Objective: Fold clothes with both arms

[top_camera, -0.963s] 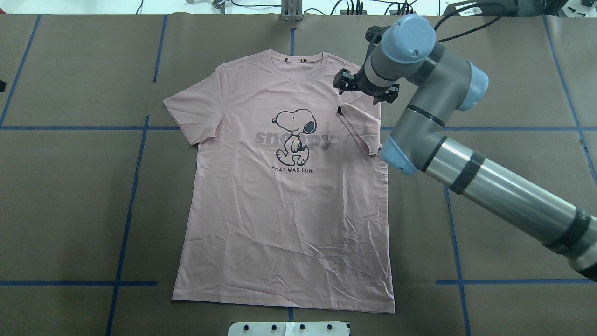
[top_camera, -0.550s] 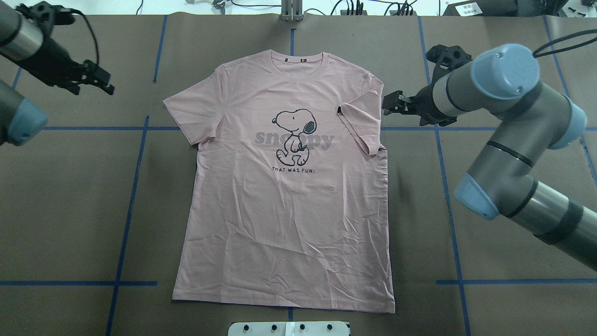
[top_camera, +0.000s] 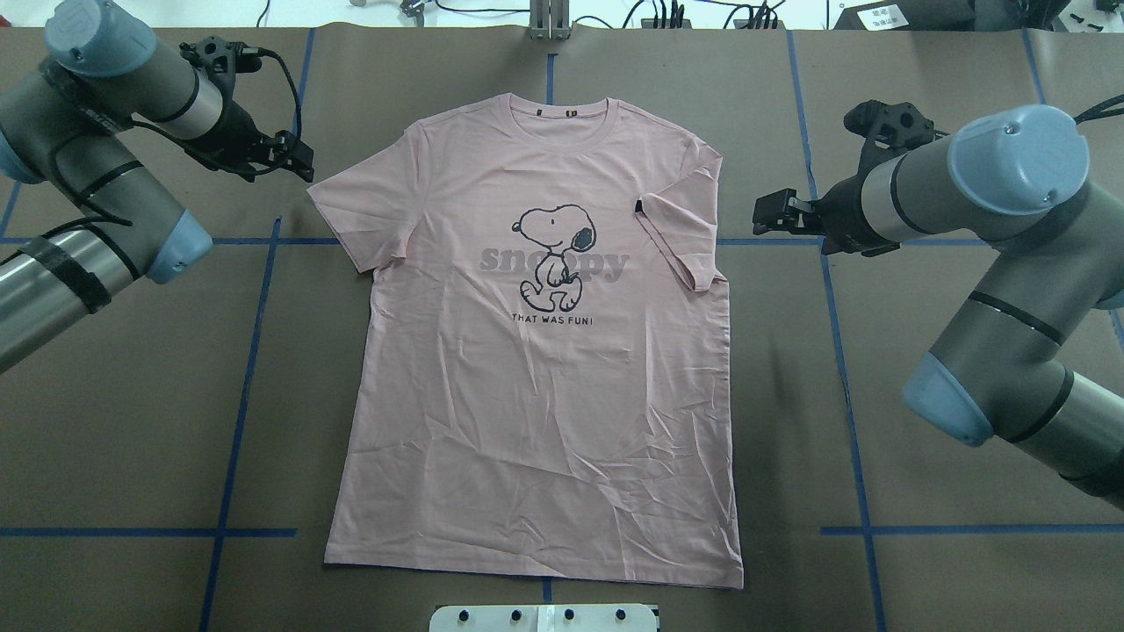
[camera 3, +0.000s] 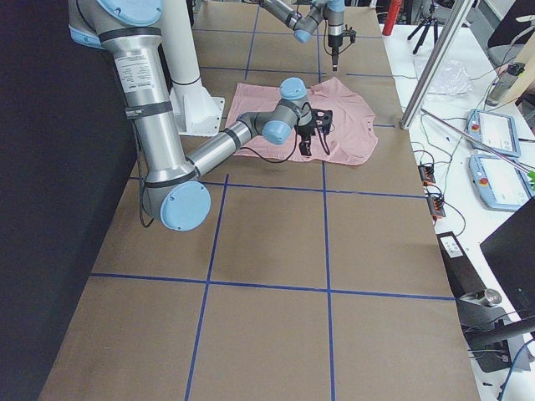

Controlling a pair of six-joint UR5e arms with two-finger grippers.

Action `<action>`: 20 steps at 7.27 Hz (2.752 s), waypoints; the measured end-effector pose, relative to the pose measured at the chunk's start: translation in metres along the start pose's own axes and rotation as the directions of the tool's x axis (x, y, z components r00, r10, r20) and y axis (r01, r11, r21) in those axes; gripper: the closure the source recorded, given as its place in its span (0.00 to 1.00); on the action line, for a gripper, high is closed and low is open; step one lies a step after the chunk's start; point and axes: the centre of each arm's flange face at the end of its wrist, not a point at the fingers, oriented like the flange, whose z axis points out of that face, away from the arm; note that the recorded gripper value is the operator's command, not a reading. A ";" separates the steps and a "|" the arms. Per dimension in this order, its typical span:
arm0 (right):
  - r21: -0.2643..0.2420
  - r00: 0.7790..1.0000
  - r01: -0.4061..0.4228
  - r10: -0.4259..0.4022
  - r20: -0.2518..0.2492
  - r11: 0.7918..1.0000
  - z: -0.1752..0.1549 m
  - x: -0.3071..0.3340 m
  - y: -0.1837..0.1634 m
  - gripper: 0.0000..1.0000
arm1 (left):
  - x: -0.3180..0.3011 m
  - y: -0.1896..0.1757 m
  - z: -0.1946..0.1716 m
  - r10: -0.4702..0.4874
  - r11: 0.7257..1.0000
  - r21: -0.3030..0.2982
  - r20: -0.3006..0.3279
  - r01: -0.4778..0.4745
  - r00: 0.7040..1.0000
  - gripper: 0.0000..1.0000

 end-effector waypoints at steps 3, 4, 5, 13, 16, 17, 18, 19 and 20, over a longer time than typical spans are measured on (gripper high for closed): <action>0.001 1.000 0.002 -0.002 0.003 1.000 0.001 -0.004 0.000 0.00 | 0.011 0.008 0.020 0.008 1.000 0.008 0.015 -0.008 1.000 0.41; 0.002 1.000 0.004 -0.004 0.005 1.000 0.001 -0.005 0.000 0.00 | 0.012 0.009 0.024 0.009 1.000 0.009 0.020 -0.009 1.000 0.47; 0.003 1.000 0.004 -0.005 0.006 1.000 0.000 -0.006 0.000 0.00 | 0.012 0.010 0.026 0.009 1.000 0.007 0.023 -0.010 1.000 0.58; 0.008 1.000 0.007 -0.007 0.014 1.000 -0.003 -0.008 0.000 0.00 | 0.053 0.003 0.003 0.025 0.999 0.033 -0.024 -0.024 0.999 1.00; 0.024 0.998 0.016 -0.017 0.052 1.000 -0.007 -0.019 0.000 0.00 | 0.149 0.017 -0.014 -0.099 0.995 0.022 -0.105 0.102 0.990 1.00; 0.029 0.998 0.015 -0.017 0.064 0.999 -0.008 -0.020 0.000 0.00 | 0.178 0.009 0.002 -0.121 0.992 0.023 -0.097 0.124 0.988 1.00; 0.028 0.997 0.015 -0.017 0.069 0.999 -0.008 -0.021 0.001 0.00 | 0.193 -0.004 0.017 -0.131 0.990 0.045 -0.080 0.135 0.988 1.00; 0.025 0.997 0.018 -0.020 0.072 1.000 -0.007 -0.022 0.003 0.00 | 0.197 -0.014 0.029 -0.131 0.988 0.071 -0.076 0.136 0.988 1.00; 0.021 0.997 0.022 -0.023 0.077 1.000 -0.007 -0.025 0.006 0.00 | 0.201 -0.020 0.036 -0.127 0.986 0.094 -0.074 0.134 0.989 0.27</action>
